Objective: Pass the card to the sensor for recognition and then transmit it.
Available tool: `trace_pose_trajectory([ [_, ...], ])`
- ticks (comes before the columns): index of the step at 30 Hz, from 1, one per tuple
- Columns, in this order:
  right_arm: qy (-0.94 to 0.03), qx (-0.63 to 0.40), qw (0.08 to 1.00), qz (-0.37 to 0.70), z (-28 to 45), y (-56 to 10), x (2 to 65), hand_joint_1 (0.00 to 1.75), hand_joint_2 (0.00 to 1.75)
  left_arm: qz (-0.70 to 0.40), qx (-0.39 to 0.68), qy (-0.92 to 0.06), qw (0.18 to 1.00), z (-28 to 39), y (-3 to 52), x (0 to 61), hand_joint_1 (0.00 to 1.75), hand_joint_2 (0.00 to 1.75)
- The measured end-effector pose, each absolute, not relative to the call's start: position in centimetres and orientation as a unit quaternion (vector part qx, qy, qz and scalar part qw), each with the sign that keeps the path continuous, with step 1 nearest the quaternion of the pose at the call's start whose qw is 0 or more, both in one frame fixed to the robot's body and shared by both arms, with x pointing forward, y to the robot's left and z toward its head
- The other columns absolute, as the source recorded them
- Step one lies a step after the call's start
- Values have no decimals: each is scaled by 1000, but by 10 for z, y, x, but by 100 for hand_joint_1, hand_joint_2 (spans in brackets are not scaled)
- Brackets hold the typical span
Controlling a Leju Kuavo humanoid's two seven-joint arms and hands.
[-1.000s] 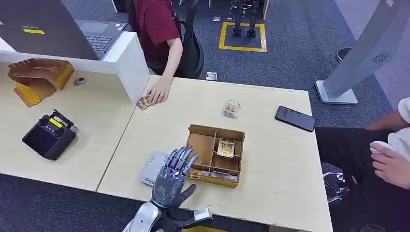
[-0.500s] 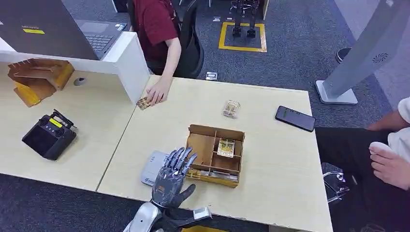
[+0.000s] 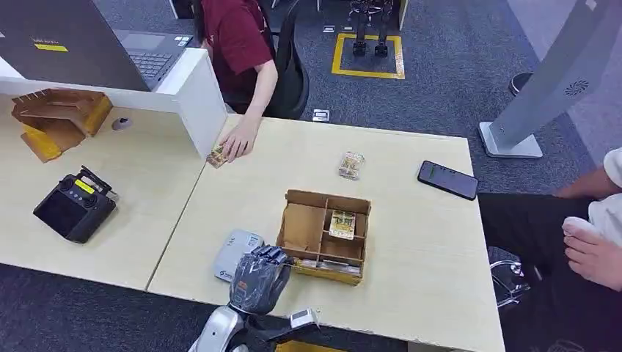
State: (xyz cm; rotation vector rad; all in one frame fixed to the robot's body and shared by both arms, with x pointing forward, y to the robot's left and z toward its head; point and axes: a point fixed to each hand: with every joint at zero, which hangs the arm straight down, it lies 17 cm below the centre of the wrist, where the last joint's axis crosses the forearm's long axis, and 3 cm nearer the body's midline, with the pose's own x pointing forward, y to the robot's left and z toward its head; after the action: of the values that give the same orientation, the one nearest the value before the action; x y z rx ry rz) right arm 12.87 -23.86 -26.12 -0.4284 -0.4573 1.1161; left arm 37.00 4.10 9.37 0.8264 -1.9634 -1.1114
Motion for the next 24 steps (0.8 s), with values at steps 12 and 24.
trace_pose_trajectory([
  [12,-215,-200,801,521,-261,-238,129,0,0,-396,291,-778,392,96,46,373,175,175],
  [24,-209,-202,807,514,-262,-242,127,0,0,-289,369,-816,338,230,80,425,175,175],
])
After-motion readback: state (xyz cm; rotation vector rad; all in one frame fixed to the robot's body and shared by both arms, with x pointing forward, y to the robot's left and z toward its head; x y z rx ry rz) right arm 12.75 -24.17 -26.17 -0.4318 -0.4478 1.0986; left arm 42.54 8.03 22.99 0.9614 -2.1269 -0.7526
